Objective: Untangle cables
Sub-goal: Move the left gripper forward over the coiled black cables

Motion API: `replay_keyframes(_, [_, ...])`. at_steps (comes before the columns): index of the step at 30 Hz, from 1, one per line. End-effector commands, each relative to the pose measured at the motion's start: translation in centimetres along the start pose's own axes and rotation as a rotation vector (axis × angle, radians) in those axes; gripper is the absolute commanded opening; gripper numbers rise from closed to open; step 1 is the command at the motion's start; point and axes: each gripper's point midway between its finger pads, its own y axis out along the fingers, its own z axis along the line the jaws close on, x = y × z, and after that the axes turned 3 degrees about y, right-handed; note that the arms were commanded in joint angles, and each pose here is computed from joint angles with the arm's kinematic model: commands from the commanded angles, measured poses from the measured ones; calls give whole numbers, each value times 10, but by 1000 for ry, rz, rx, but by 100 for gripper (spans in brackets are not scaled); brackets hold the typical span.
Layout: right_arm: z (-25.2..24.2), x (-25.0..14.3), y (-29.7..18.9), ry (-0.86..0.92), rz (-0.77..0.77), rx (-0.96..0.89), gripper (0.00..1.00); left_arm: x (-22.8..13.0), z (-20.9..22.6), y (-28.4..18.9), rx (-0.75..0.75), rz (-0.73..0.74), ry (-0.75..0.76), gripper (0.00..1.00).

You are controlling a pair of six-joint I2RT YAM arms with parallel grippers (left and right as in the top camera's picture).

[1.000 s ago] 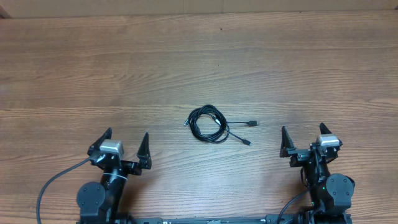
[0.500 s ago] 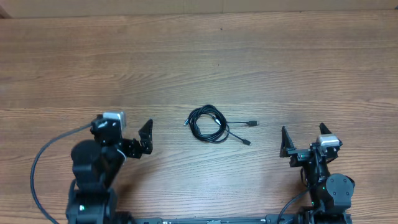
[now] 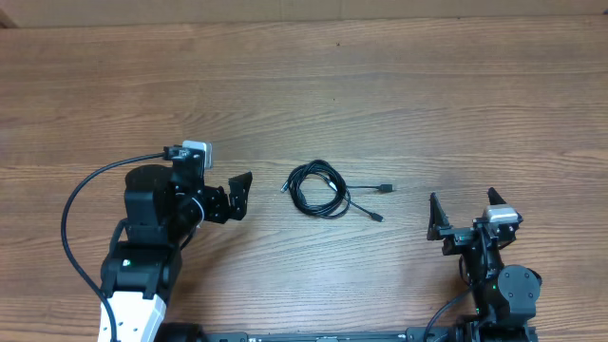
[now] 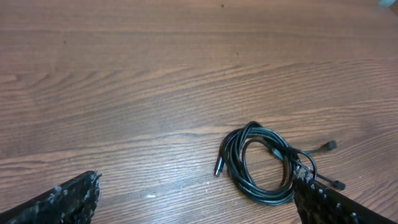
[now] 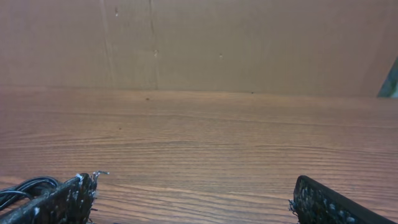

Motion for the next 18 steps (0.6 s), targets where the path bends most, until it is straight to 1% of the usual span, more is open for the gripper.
replay_keyframes(1, [-3, 0, 0, -1, -8, -15, 100, 3, -9, 4, -54, 20, -35, 100])
replay_keyframes(3, [-3, 0, 0, -1, -8, -15, 100, 0, -12, 7, -81, 34, -40, 100])
replay_keyframes(7, [-3, 0, 0, -1, -8, -15, 100, -5, -11, 13, -88, 62, -50, 100])
replay_keyframes(12, [-3, 0, 0, -1, -8, -15, 100, -2, -16, 14, -117, 57, -56, 100])
replay_keyframes(16, [-3, 0, 0, -1, -8, -15, 100, 19, -19, 6, -112, 24, -43, 100])
replay_keyframes(18, [-3, 0, 0, -1, -8, -15, 100, 30, -19, 1, -84, 17, -32, 100])
